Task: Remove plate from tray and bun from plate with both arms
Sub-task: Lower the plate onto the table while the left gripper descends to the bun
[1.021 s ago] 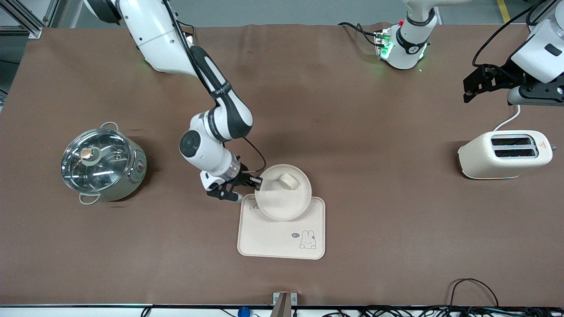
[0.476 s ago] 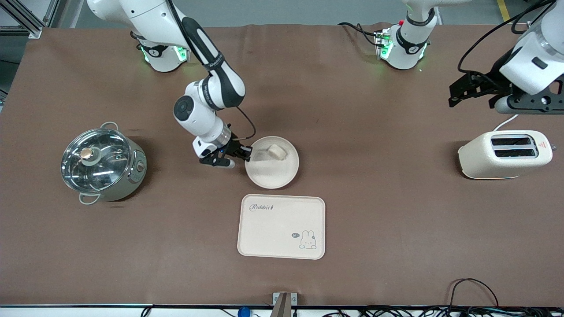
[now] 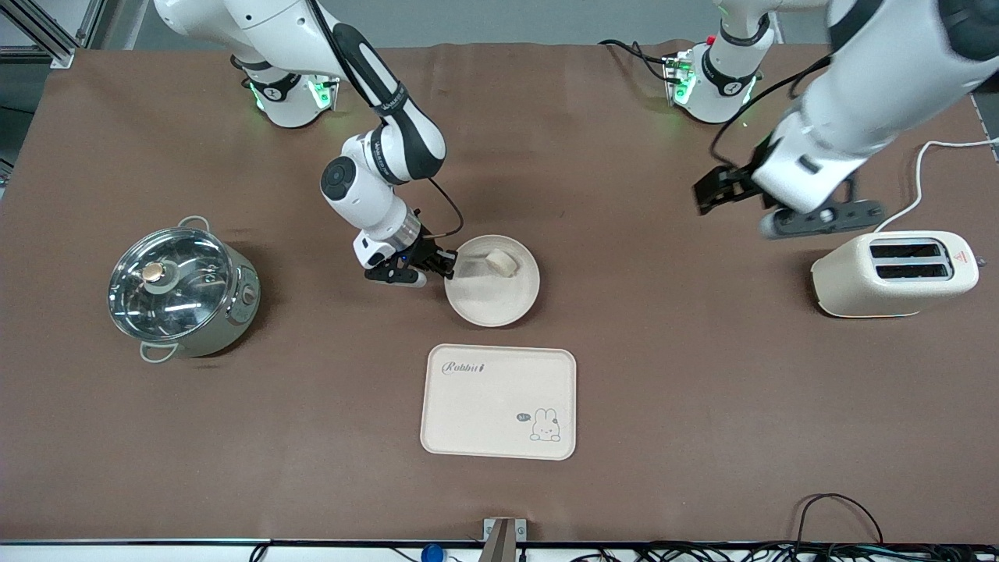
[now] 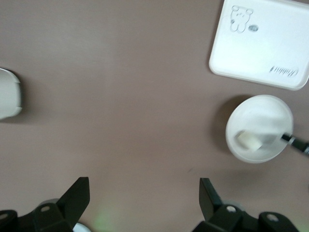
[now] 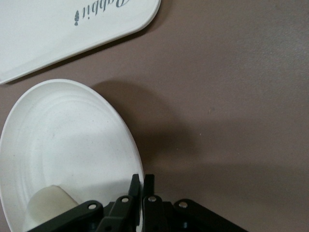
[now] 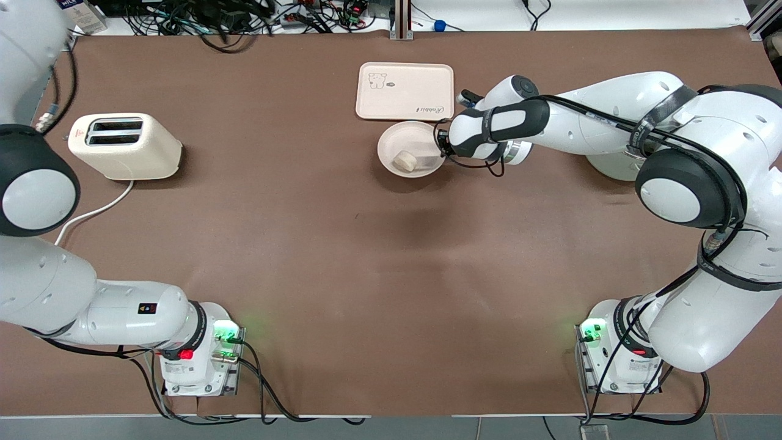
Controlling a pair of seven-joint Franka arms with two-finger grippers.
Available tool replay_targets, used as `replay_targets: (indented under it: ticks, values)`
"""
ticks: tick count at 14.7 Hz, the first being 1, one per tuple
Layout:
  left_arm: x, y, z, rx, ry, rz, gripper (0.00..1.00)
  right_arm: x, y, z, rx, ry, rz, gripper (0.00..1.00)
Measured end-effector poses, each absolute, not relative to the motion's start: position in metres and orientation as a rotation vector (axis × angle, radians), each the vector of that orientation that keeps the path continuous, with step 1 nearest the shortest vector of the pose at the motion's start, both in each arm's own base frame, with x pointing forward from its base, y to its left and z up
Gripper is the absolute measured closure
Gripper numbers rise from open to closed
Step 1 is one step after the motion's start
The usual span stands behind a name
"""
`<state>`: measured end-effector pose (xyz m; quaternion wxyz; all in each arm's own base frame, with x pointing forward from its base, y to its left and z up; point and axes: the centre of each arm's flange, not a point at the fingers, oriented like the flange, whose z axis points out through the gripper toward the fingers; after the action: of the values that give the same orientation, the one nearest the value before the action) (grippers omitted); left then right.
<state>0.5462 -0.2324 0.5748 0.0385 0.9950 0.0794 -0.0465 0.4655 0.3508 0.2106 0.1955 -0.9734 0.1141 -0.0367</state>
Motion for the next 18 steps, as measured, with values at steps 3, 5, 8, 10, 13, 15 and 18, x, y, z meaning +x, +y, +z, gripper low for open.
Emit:
replay_targets:
  ticks: [3,5,8,10,13,15,18]
  values:
    - [0.547,-0.281,0.516,3.031,0.409,-0.168,0.00,0.459,0.357,0.205,-2.736,0.302,-0.104,0.96]
    - [0.542,-0.316,0.473,3.027,0.568,-0.167,0.00,0.457,0.357,0.200,-2.743,0.302,-0.107,0.96]
    - [0.526,-0.370,0.414,3.025,0.786,-0.170,0.00,0.453,0.359,0.192,-2.754,0.297,-0.123,0.96]
    - [0.518,-0.399,0.379,2.987,0.929,-0.178,0.00,0.452,0.360,0.189,-2.756,0.299,-0.132,0.93]
    - [0.505,-0.429,0.339,2.941,1.053,-0.215,0.00,0.455,0.358,0.190,-2.752,0.312,-0.136,0.80]
    - [0.497,-0.445,0.317,2.918,1.112,-0.236,0.02,0.455,0.358,0.191,-2.749,0.317,-0.137,0.63]
    - [0.479,-0.470,0.283,2.891,1.165,-0.268,0.11,0.459,0.357,0.195,-2.739,0.330,-0.128,0.30]
